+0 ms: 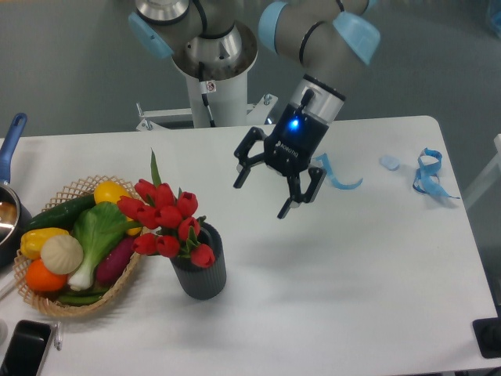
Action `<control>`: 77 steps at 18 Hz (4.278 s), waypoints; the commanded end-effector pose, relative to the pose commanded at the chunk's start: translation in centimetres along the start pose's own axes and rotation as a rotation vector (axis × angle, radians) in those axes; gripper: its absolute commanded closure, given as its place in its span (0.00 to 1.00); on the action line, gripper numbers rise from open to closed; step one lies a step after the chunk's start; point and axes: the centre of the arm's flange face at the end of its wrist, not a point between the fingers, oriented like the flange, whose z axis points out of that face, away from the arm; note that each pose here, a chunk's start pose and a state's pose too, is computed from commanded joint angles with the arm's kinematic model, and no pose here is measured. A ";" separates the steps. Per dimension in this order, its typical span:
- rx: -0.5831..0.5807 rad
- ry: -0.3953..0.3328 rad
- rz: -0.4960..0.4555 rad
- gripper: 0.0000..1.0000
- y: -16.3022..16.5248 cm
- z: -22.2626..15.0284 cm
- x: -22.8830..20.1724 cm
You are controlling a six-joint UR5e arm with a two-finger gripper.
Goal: Pick up the flowers from the vase
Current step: 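Move the open gripper over to the red tulip stems in the vase, then close the gripper around the tulip stems above the vase rim, then lift the tulip bunch straight up out of the grey vase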
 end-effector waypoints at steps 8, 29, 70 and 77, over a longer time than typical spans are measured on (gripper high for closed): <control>-0.008 0.058 0.041 0.00 -0.9 3.7 1.7; -0.019 0.155 0.025 0.33 -2.6 8.6 4.2; 0.188 0.029 -0.235 0.66 -12.1 -3.3 3.2; 0.271 0.017 -0.300 0.66 -14.3 -6.9 1.4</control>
